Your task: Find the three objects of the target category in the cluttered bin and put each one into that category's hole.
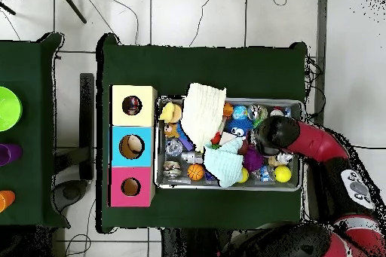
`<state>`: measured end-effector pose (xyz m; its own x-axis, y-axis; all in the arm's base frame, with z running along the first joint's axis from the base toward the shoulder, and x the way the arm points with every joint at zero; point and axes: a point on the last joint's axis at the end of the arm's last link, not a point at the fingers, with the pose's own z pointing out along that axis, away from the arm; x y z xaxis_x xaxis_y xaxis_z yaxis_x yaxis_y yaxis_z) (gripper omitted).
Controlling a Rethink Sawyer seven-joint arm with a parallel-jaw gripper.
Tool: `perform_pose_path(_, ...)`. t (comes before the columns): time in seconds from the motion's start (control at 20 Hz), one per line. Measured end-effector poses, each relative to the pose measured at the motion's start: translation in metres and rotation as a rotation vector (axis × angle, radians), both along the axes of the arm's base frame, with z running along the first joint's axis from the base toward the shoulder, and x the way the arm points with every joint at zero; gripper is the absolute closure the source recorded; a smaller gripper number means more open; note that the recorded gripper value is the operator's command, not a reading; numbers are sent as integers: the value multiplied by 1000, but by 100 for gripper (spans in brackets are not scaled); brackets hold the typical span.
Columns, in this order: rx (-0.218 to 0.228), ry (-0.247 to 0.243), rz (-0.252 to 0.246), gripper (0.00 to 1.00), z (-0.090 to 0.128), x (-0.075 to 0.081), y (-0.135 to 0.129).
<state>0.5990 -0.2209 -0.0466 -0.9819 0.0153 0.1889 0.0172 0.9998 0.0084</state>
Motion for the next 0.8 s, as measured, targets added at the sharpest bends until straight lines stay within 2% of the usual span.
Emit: perform_pose_path(0.8, -5, -38, -18, 0, -5, -6, 3)
